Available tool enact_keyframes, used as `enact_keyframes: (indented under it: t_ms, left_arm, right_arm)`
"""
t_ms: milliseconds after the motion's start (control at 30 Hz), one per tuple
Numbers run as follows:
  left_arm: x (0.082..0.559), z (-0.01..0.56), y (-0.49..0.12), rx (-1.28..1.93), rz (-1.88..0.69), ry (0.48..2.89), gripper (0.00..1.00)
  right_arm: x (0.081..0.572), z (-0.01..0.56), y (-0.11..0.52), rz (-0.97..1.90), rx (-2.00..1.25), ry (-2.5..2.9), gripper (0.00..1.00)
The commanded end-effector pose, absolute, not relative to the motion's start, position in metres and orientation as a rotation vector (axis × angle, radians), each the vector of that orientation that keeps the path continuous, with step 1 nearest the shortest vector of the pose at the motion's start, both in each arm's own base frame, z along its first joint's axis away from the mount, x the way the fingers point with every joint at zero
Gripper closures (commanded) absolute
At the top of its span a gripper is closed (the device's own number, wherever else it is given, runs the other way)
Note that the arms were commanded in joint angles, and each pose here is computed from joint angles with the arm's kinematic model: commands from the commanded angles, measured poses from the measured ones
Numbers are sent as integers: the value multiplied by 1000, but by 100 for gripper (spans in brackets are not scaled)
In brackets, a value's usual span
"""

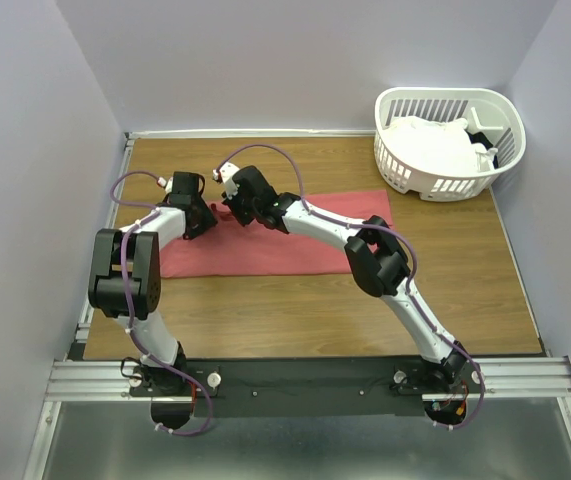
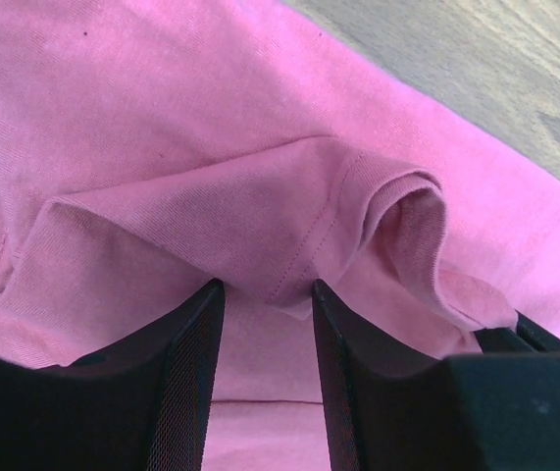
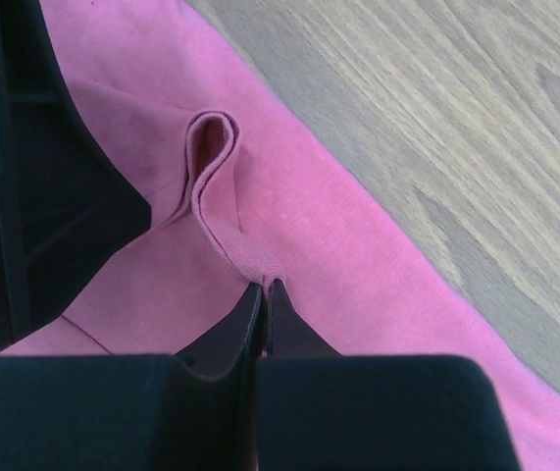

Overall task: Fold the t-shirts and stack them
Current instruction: Fold the tshirt

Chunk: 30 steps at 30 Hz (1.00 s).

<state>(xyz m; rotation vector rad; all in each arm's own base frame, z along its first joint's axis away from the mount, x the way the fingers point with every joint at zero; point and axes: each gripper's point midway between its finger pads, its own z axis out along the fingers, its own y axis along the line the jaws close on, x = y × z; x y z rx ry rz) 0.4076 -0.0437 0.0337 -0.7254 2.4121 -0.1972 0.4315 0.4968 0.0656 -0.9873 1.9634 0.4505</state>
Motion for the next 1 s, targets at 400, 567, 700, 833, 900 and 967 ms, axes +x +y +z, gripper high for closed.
enact_keyframes:
  t_ms: [400, 567, 700, 833, 900, 967]
  left_arm:
    - [420, 34, -51, -741, -188, 2399, 62]
    - [419, 34, -49, -740, -178, 2400, 79]
    - [421, 41, -45, -727, -153, 2391, 100]
    - [419, 54, -38, -698, -120, 2384, 100]
    - [416, 58, -33, -680, -99, 2387, 100]
    - [411, 63, -22, -673, -87, 2383, 100]
  right_arm:
    - [431, 49, 500, 481, -988, 1970, 95]
    - [432, 49, 500, 478, -990, 1968, 94]
    - [431, 51, 499, 479, -992, 1967, 95]
    - [428, 57, 496, 471, -1004, 1959, 95]
    - [426, 61, 492, 470, -1006, 1958, 95]
    - [422, 64, 490, 475, -1013, 1959, 95]
